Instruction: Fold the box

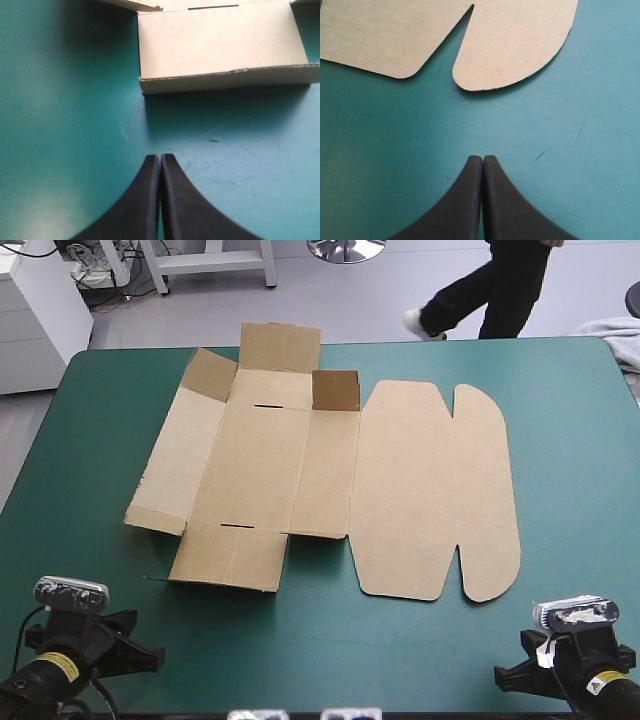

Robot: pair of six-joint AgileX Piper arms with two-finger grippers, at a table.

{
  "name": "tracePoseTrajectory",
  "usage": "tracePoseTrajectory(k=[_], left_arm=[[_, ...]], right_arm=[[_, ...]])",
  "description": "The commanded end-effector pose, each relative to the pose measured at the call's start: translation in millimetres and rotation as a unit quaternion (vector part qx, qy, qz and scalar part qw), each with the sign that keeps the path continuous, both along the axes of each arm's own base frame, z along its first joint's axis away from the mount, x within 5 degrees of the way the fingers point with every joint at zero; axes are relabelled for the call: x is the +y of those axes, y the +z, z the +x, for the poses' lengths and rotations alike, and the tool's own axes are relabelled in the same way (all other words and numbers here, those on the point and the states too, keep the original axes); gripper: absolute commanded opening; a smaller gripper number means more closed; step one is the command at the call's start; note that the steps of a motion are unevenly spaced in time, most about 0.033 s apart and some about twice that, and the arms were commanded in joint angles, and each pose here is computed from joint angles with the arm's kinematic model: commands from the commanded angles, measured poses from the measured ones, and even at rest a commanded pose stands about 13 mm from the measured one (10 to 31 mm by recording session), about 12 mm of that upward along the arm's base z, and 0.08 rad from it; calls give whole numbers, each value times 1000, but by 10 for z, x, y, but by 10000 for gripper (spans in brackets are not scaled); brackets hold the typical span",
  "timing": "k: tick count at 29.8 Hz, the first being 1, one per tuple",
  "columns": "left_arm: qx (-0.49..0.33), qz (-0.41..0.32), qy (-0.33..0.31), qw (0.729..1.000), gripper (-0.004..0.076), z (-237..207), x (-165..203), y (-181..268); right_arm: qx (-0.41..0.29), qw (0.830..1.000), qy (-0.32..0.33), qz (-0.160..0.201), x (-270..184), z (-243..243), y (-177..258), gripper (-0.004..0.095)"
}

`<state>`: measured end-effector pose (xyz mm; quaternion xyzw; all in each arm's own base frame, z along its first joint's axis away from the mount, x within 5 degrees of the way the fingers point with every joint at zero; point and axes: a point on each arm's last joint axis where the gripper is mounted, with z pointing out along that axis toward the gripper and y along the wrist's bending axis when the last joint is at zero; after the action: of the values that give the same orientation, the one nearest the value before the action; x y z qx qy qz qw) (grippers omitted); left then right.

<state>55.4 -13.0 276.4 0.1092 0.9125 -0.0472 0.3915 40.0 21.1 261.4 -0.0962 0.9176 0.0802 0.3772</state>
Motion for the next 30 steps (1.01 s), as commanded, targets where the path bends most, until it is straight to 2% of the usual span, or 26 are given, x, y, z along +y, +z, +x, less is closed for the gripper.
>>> tracePoseTrajectory(k=[1, 16, 24, 30], left_arm=[[-34, -12, -3, 999, -10, 38, -18, 110], [-43, -10, -2, 999, -10, 34, -9, 176], [-69, -18, -1, 997, -10, 41, -10, 573], [-74, -20, -1, 997, -10, 214, -63, 920]], right_arm=[[-34, 999, -1, 3, 1, 41, 107, -19], [-34, 999, -1, 3, 1, 41, 107, -19], [-34, 999, -1, 3, 1, 41, 107, -19], [-34, 999, -1, 3, 1, 41, 107, -19]])
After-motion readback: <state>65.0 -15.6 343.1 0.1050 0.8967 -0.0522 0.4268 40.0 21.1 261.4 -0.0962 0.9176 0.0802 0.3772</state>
